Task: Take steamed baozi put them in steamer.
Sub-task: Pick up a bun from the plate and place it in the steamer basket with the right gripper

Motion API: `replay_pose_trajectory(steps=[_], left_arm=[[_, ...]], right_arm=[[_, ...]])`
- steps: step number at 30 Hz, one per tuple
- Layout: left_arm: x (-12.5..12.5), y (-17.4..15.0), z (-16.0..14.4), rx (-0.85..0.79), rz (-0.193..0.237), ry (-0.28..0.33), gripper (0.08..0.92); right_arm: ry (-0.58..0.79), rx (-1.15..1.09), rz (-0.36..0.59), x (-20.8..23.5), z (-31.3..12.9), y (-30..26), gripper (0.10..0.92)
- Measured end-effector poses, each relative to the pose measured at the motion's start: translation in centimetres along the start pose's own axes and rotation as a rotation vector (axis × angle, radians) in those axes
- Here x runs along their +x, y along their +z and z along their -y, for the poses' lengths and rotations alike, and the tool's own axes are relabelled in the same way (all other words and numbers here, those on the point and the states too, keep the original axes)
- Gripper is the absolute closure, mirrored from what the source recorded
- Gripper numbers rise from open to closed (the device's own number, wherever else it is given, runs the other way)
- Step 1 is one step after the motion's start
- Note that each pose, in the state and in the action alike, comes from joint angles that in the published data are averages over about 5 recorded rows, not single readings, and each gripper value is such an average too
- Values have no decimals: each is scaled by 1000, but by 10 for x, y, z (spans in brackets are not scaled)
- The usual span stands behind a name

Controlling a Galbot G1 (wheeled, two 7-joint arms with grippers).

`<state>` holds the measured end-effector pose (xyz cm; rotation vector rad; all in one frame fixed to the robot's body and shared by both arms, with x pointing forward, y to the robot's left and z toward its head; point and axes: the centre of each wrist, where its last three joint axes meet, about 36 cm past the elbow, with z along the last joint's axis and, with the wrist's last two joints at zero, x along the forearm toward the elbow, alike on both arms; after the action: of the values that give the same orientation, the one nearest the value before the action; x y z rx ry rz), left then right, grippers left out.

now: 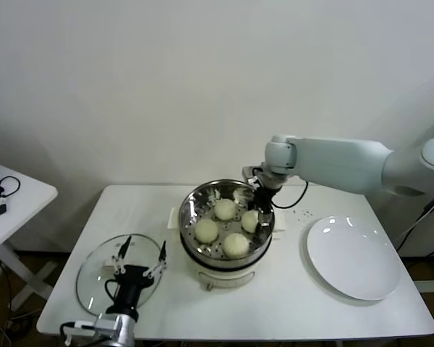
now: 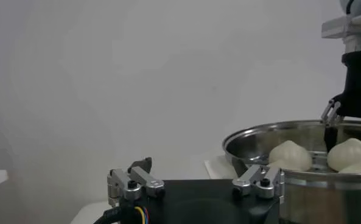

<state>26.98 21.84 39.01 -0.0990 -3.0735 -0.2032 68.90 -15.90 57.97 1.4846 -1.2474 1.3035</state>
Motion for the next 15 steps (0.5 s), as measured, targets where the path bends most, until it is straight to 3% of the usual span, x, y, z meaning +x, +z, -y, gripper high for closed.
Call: replay_pose_trajectory(steps=[4,15], left_arm=[[1,1,0,0,-3,0,177],[1,1,0,-3,-2,3,177]], right_arm=[[6,5,12,2,0,-1,204],[3,-6,83,28,-2,-5,199]])
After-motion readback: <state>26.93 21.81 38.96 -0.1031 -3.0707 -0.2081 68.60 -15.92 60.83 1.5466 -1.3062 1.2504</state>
